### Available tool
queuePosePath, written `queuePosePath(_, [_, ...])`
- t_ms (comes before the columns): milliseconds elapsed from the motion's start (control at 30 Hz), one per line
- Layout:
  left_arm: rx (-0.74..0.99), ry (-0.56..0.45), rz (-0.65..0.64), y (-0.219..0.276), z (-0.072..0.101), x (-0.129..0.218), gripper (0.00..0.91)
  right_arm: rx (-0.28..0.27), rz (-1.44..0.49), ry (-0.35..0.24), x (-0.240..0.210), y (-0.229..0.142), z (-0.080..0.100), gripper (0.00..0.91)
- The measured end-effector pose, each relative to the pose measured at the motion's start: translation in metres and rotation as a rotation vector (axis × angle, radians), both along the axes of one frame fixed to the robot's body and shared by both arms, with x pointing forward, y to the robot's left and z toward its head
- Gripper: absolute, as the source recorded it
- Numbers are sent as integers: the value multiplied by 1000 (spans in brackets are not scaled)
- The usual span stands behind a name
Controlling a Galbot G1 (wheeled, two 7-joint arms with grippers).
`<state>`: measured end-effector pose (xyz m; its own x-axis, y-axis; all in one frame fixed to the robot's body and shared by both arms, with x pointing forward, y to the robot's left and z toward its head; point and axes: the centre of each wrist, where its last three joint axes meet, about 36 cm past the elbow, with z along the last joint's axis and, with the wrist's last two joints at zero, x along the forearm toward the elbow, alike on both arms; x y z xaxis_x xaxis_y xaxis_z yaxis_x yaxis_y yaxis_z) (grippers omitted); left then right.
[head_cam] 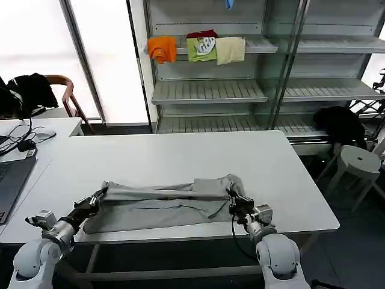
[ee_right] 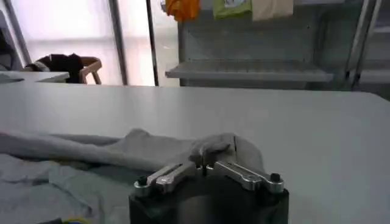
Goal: Fold and organize the clothes.
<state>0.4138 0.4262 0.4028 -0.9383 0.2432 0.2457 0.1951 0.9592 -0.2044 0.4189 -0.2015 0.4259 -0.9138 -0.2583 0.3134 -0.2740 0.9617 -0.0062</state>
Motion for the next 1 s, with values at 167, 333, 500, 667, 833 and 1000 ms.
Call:
queuePosePath(167, [21, -6, 11, -4, 2, -4, 907, -70, -31, -10, 0, 2, -5, 907])
queuePosePath(333, [28, -18, 27, -6, 7, -7, 907, -146, -79, -20, 2, -2, -8, 907])
queuePosePath(500, [43, -25, 48, -9, 14, -15, 907, -182, -120, -37, 5, -9, -5, 907])
queuePosePath(667, [77, -17, 91, -16, 19, -25, 907, -121, -155, -77, 8, -20, 10, 907])
queuePosePath(833, [116, 8, 160, -33, 16, -39, 907, 38, -181, -137, 11, -33, 39, 907])
queuePosePath(1000, [150, 32, 230, -49, 10, -44, 907, 154, -167, -192, 14, -35, 68, 907])
